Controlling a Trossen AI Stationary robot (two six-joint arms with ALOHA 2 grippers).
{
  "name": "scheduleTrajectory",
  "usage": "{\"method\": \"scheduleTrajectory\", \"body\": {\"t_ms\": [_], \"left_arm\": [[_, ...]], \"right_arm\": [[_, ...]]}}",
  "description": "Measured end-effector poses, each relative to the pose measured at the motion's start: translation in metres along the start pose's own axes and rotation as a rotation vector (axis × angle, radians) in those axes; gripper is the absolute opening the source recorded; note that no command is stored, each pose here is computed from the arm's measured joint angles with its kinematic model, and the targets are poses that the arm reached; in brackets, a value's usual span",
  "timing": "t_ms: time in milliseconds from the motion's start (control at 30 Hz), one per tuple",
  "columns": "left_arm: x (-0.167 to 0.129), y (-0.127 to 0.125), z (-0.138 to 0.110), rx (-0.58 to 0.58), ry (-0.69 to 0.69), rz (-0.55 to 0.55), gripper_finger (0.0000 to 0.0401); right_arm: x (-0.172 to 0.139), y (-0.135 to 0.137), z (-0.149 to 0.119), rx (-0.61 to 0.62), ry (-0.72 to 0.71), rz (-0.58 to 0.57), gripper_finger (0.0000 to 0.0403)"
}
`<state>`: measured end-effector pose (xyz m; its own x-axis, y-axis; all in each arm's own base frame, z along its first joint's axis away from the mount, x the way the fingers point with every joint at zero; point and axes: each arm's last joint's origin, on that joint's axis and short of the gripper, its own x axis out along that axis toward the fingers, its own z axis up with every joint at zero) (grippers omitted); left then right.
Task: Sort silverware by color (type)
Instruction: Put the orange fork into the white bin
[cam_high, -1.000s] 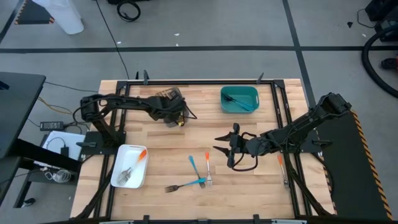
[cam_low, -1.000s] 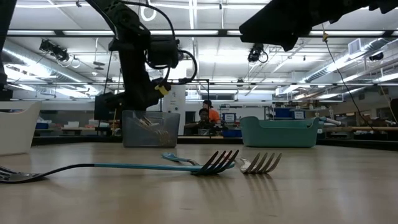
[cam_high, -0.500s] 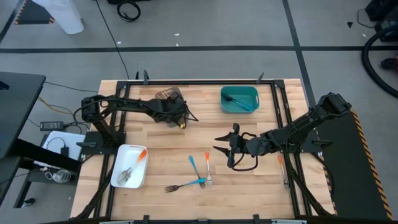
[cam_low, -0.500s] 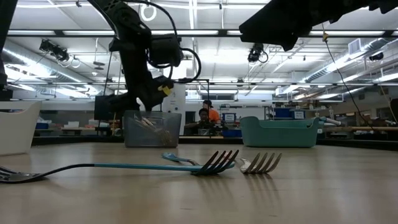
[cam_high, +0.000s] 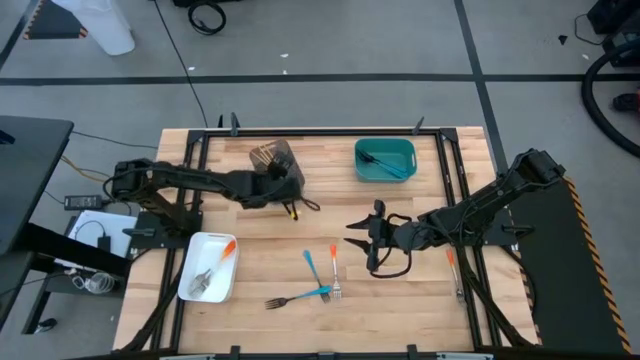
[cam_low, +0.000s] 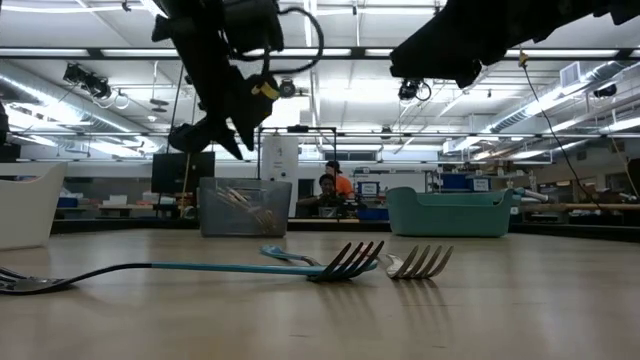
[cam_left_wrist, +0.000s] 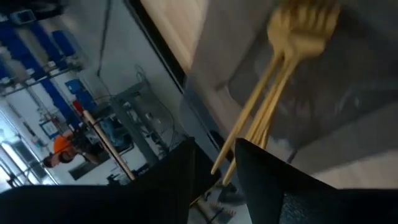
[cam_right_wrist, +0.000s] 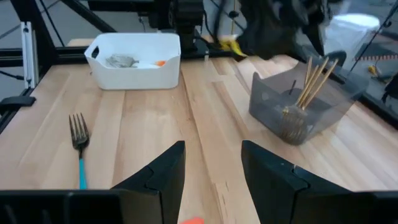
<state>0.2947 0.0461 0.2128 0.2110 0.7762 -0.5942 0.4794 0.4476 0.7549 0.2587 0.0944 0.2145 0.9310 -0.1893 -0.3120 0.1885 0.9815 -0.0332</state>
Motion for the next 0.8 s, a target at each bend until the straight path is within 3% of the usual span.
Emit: {"method": "scheduleTrajectory", "body": {"t_ms": [200,367,800], "left_arm": [[-0.027,-0.009,0.020,-0.129,-0.117,0.048,0.0123],[-0.048,-0.014,0.036,-0.317,-0.239,0.077,0.0123],[-0.072,-0.020,0.056,-0.594,-0.516,-0.080,0.0123]], "right_arm": [[0.000,-0.002,-0.010,0.104,0.092,-0.023,0.0167],[-0.002,-0.006,-0.024,0.228,0.242,-0.023,0.0167],[-0.013,-0.012,-0.052,0.468,0.635,-0.004,0.0167]]}}
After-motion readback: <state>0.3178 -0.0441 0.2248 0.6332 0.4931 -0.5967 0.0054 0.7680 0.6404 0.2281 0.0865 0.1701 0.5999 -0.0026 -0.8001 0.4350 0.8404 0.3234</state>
